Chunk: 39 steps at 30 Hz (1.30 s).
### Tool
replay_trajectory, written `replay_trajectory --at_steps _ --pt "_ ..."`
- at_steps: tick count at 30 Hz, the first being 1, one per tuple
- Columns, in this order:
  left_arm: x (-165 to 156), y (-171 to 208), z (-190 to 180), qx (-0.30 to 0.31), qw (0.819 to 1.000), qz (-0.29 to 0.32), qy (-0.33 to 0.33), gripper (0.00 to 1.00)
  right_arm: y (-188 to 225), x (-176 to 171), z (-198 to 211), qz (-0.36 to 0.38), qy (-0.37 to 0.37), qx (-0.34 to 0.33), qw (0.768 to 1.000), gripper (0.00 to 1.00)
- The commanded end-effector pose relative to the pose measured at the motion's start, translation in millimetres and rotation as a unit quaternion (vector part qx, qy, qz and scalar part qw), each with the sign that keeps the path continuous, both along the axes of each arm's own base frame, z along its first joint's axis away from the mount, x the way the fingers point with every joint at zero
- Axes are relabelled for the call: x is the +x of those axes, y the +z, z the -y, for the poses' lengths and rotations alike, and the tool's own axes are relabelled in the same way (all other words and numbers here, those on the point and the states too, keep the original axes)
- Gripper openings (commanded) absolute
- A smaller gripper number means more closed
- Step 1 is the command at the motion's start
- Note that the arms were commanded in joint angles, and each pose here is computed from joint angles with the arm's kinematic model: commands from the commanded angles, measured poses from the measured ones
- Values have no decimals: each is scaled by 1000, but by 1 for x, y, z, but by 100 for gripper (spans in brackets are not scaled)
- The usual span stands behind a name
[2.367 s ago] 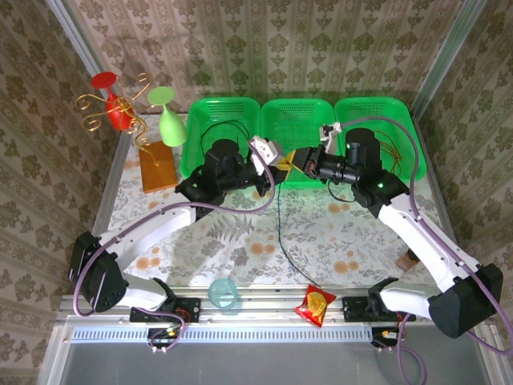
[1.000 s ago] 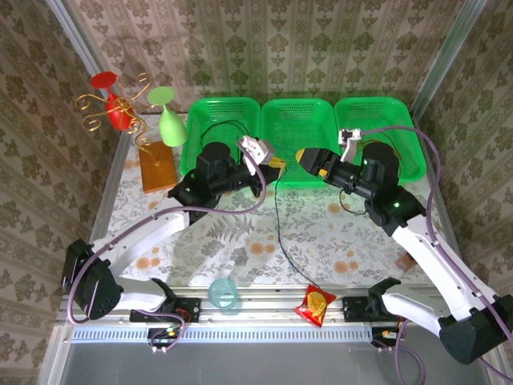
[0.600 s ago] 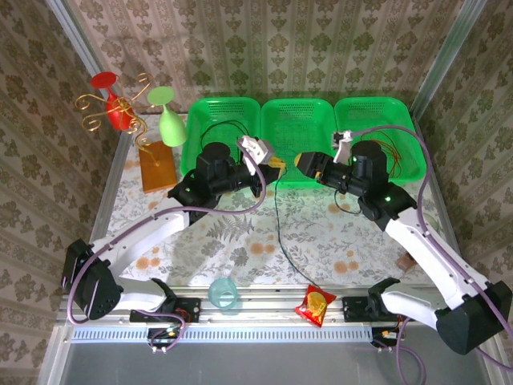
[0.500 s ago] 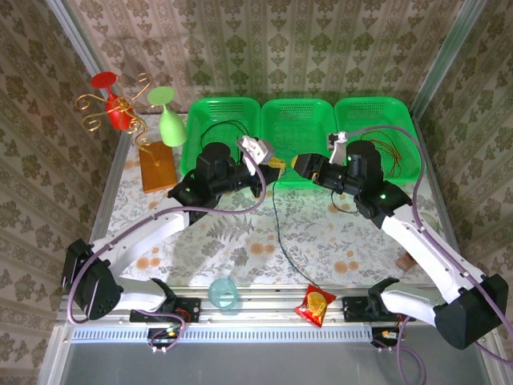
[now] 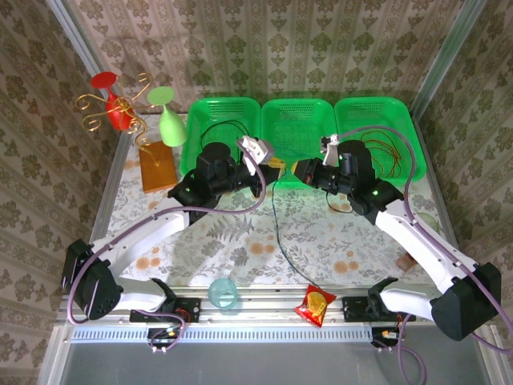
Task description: Untangle the cables
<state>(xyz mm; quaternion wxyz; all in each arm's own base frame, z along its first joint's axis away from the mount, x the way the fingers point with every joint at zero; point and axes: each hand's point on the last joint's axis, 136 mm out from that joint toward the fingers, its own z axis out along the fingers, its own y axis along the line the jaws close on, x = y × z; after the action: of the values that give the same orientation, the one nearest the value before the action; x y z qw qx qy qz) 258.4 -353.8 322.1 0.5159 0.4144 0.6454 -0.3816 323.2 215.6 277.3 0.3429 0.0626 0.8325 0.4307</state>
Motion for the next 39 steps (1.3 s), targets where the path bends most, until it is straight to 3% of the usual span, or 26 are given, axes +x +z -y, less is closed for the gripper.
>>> replay_trajectory --at_steps 1,7,17,26,39 --pt "1 15 -7 -4 1000 -8 9 0 24 -2 9 22 -21 -11 999 0" --pt "5 49 -19 -17 999 -11 45 0 67 -6 40 94 -82 -40 991 0" --pt "1 112 -62 -60 988 68 125 0 117 -19 94 169 -181 -95 964 0" --pt "-6 150 -114 -90 962 139 218 0 158 -38 135 234 -256 -121 930 0" --pt "-12 161 -176 -102 918 189 334 0 183 -64 180 275 -332 -171 886 0"
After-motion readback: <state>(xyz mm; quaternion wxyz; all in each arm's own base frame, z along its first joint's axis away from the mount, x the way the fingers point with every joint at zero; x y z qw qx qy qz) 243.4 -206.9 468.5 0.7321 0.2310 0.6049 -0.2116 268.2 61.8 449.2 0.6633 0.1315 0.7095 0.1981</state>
